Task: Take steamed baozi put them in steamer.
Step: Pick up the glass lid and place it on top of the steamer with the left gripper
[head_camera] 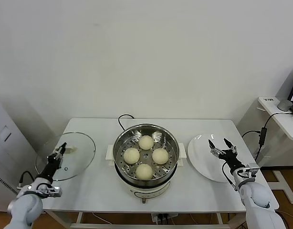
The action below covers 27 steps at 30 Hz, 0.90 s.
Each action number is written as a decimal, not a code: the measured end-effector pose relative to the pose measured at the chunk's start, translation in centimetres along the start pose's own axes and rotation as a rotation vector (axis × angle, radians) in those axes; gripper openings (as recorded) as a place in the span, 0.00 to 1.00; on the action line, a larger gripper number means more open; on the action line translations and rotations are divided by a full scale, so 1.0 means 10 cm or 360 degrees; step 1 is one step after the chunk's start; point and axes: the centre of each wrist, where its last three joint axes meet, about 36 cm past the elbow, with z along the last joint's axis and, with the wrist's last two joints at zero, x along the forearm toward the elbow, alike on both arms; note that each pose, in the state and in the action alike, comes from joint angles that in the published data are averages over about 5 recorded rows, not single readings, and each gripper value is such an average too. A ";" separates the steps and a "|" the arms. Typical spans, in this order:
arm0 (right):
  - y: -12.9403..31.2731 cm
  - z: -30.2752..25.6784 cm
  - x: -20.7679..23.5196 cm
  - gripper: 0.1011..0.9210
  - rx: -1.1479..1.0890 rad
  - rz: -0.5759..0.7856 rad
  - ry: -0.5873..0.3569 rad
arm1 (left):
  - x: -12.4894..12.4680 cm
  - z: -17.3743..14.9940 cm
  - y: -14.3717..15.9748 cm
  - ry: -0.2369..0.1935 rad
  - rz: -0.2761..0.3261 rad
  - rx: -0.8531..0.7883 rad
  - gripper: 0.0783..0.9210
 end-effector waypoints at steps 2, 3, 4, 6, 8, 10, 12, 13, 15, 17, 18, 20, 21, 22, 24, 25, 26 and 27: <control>0.00 -0.01 0.00 0.88 0.0000 0.0000 -0.0005 | -0.02 0.01 0.12 0.0000 -0.0016 0.0010 0.03; 0.00 -0.02 -0.01 0.88 0.0000 -0.0001 -0.0008 | -0.03 0.02 0.18 0.0000 -0.0022 0.0015 0.03; -0.01 -0.03 -0.01 0.88 0.0001 -0.0001 -0.0010 | -0.04 0.02 0.24 0.0000 -0.0026 0.0020 0.03; -0.01 -0.05 -0.01 0.88 0.0002 -0.0002 -0.0014 | -0.06 0.01 0.37 0.0001 -0.0032 0.0031 0.03; -0.02 -0.06 -0.02 0.88 0.0004 -0.0002 -0.0018 | -0.07 -0.01 0.50 0.0001 -0.0035 0.0039 0.03; -0.02 -0.07 -0.02 0.88 0.0006 -0.0002 -0.0020 | -0.08 -0.05 0.63 0.0001 -0.0034 0.0044 0.03; -0.03 -0.08 -0.02 0.88 0.0008 -0.0002 -0.0022 | -0.08 -0.11 0.76 0.0000 -0.0033 0.0048 0.03; -0.04 -0.09 -0.02 0.88 0.0009 -0.0002 -0.0022 | -0.09 -0.15 0.83 -0.0001 -0.0035 0.0049 0.03; -0.04 -0.09 -0.02 0.88 0.0011 -0.0003 -0.0022 | -0.09 -0.25 0.97 -0.0004 -0.0042 0.0051 0.03; -0.05 -0.09 -0.01 0.88 0.0011 -0.0003 -0.0023 | -0.10 -0.37 1.11 -0.0009 -0.0054 0.0052 0.03; -0.05 -0.10 -0.01 0.88 0.0012 -0.0002 -0.0024 | -0.11 -0.44 1.17 -0.0011 -0.0060 0.0051 0.03; -0.06 -0.10 -0.01 0.88 0.0012 0.0001 -0.0027 | -0.11 -0.58 1.29 -0.0016 -0.0070 0.0053 0.03; -0.06 -0.11 -0.01 0.88 0.0012 0.0002 -0.0029 | -0.11 -0.65 1.34 -0.0017 -0.0074 0.0057 0.03; -0.06 -0.11 -0.01 0.88 0.0012 0.0004 -0.0030 | -0.12 -0.73 1.39 -0.0019 -0.0077 0.0062 0.03; -0.07 -0.11 -0.01 0.88 0.0011 0.0006 -0.0032 | -0.11 -0.89 1.46 -0.0023 -0.0078 0.0078 0.03; -0.07 -0.11 -0.01 0.88 0.0010 0.0007 -0.0032 | -0.11 -0.96 1.49 -0.0024 -0.0077 0.0087 0.03; -0.06 -0.11 0.00 0.88 0.0009 0.0007 -0.0031 | -0.11 -1.04 1.52 -0.0025 -0.0075 0.0096 0.03; -0.06 -0.11 0.00 0.88 0.0009 0.0008 -0.0030 | -0.11 -1.12 1.55 -0.0025 -0.0074 0.0105 0.03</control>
